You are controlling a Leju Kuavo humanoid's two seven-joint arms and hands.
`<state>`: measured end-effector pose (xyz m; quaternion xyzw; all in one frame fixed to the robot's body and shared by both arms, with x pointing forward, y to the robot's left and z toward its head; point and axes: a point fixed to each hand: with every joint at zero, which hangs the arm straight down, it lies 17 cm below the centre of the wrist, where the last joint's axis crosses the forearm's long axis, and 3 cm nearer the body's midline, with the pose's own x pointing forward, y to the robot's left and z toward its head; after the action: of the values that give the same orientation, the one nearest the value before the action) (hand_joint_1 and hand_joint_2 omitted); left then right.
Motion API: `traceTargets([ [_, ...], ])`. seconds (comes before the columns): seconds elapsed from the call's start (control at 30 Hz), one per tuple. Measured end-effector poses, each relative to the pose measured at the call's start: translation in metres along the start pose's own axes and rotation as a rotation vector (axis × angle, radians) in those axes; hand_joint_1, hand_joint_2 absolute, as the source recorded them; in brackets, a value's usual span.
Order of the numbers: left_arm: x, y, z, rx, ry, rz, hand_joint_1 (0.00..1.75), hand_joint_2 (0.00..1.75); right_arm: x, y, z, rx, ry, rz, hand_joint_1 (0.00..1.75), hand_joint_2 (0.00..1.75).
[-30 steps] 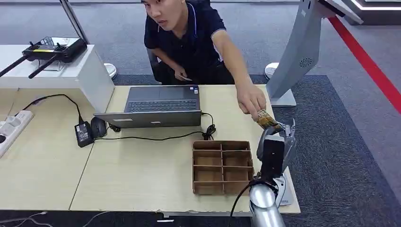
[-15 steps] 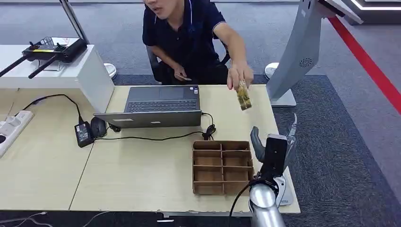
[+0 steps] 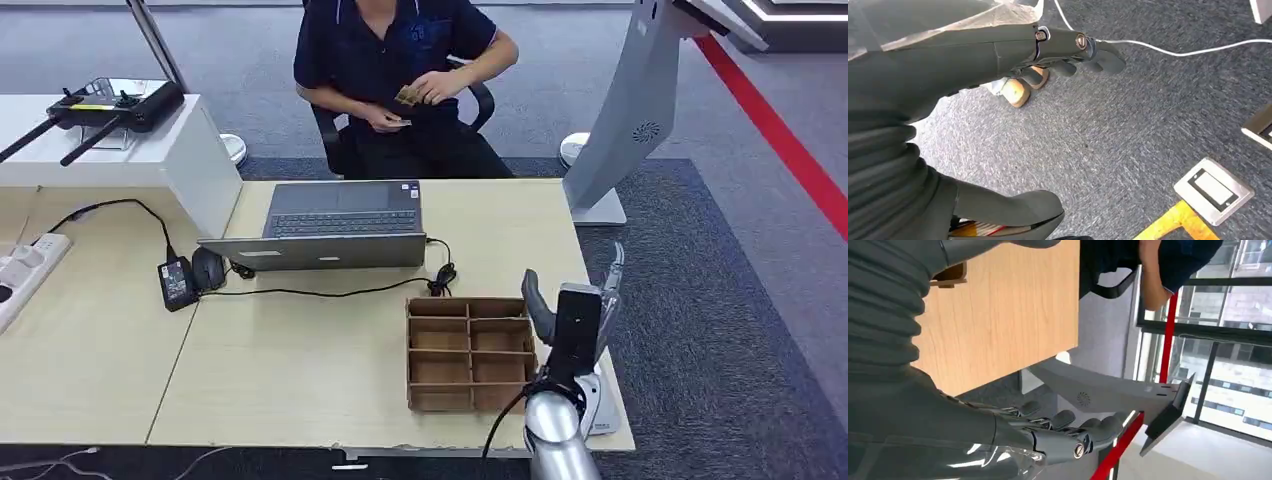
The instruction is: Pass the card to the sensor for recognition and then transmit it.
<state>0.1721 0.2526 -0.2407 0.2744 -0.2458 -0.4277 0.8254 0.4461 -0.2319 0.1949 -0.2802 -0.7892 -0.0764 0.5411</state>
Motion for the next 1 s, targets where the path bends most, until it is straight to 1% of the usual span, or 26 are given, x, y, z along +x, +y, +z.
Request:
traceTargets([
  [0.4, -0.003, 0.001, 0.0, 0.003, 0.013, 0.016, 0.0, 1.75, -0.009, 0.002, 0.015, 0.035, 0.069, -0.006, 0.0, 1.75],
  [1.0, -0.008, 0.004, -0.002, 0.009, 0.021, 0.018, 0.0, 1.75, 0.009, -0.001, 0.014, 0.063, 0.031, -0.014, 0.0, 1.75],
])
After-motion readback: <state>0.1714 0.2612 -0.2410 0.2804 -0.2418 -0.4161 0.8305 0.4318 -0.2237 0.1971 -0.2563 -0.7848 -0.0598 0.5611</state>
